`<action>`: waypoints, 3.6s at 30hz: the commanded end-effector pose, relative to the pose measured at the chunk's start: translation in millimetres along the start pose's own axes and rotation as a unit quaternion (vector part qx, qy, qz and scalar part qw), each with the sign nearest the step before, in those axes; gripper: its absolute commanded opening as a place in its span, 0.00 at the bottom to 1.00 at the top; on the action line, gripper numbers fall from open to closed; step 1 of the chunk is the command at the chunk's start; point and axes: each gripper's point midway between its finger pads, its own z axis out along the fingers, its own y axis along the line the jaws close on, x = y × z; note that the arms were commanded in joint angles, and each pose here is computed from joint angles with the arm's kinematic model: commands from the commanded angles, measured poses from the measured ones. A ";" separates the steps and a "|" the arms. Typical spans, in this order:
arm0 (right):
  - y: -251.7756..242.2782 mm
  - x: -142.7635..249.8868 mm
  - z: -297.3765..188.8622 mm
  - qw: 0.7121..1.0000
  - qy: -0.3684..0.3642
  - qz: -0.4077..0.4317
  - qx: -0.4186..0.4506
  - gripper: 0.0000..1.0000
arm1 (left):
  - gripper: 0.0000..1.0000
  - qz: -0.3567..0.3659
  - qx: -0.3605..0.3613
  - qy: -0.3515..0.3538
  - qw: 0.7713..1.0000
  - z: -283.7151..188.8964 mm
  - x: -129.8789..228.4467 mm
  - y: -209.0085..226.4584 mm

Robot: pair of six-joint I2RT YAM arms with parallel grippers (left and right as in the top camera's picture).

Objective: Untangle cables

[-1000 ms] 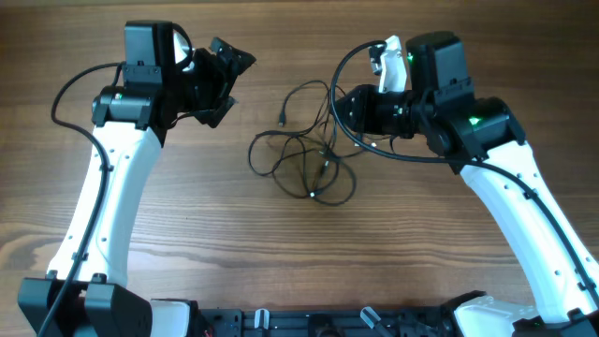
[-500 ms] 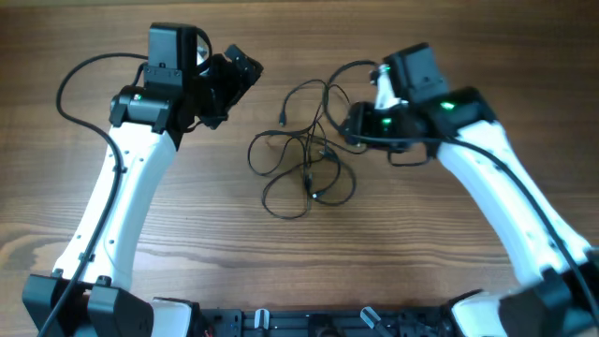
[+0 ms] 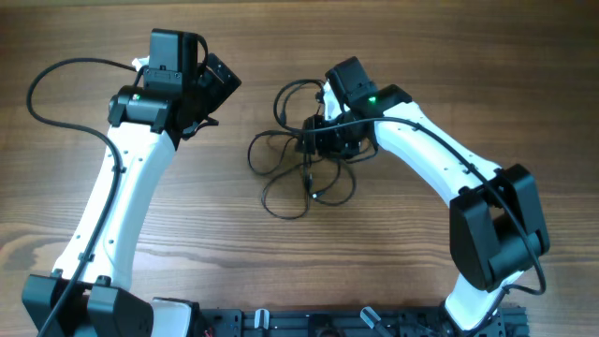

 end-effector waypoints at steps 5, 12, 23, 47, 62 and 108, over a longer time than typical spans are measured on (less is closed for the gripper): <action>-4.7 -7.6 18.1 0.995 -0.043 -0.038 0.077 0.44 | 1.00 0.004 -0.004 -0.012 1.000 -2.9 -6.3 1.5; -20.5 -12.9 22.4 0.991 -0.068 -0.041 0.112 0.10 | 1.00 0.004 -0.004 -0.012 1.000 -2.9 -6.2 1.6; 139.3 -32.8 -266.9 0.909 -0.374 -0.169 -0.068 0.04 | 1.00 0.004 -0.004 -0.012 1.000 -2.9 -6.1 1.5; 124.5 -34.3 -447.1 0.743 -0.659 0.039 -0.110 0.04 | 1.00 0.433 0.511 0.180 0.721 -108.8 145.0 -137.0; 151.6 -25.0 -428.6 0.778 -0.597 0.023 -0.193 0.04 | 0.81 0.486 0.508 0.091 0.705 -108.3 151.7 -171.5; 3.6 4.5 -376.4 0.796 -0.561 0.171 0.151 1.00 | 0.04 0.171 0.587 -0.282 0.739 -272.3 -91.5 -236.7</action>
